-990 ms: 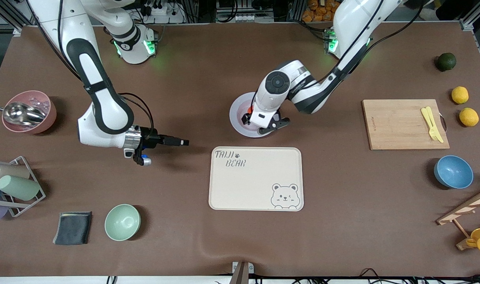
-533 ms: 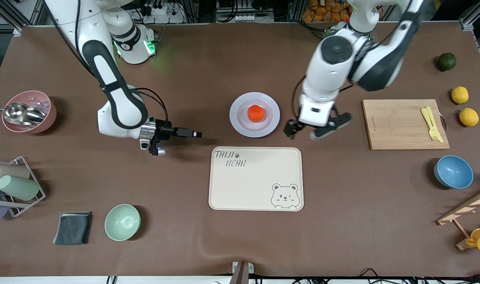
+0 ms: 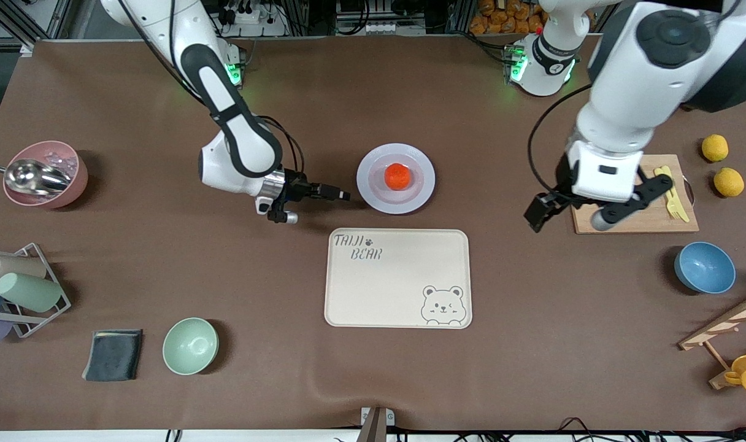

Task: Place orange and plate with both arms
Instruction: 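Release the orange on the plate while the right gripper reaches the plate rim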

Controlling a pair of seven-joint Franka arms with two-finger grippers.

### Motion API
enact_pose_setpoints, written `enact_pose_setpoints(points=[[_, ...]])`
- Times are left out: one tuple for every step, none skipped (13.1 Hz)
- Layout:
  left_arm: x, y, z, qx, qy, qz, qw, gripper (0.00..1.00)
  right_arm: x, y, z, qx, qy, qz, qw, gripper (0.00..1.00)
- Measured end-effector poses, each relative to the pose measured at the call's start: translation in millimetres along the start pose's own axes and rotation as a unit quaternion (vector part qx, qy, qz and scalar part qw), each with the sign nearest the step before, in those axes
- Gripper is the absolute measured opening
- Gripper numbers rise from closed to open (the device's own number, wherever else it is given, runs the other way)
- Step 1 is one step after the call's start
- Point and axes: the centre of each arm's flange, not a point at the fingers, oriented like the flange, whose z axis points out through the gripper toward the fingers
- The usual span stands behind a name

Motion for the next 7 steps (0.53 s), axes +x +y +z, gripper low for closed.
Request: enact_pose_setpoints(points=[[10.4, -9.9, -5.4, 0.003, 0.0, 0.019, 1.0, 1.0, -4.8, 1.5, 6.2, -0.004, -0.001, 0.001, 1.0, 0.81], [23.3, -23.9, -11.1, -0.001, -0.005, 0.034, 0.999, 1.0, -6.5, 4.3, 10.0, -0.008, -0.003, 0.0, 1.0, 0.8], [38.3, -43.9, -20.0, -0.011, -0.011, 0.053, 0.998, 1.0, -6.2, 8.3, 12.0, -0.008, -0.002, 0.0, 1.0, 0.8], [52.3, -68.7, -29.5, -0.016, -0.017, 0.075, 0.997, 1.0, -5.8, 11.8, 13.9, -0.006, 0.0, -0.001, 1.0, 0.78], [62.4, -92.4, -38.8, -0.013, -0.02, 0.098, 0.995, 1.0, -6.5, 14.3, 16.2, -0.003, 0.001, -0.003, 1.0, 0.77], [68.4, -113.4, -48.5, -0.007, -0.023, 0.122, 0.992, 1.0, -7.7, 16.0, 18.7, -0.001, 0.001, -0.002, 1.0, 0.76], [70.2, -128.5, -56.5, 0.0, -0.027, 0.146, 0.989, 1.0, -9.0, 16.6, 20.5, -0.001, 0.0, -0.003, 1.0, 0.75]])
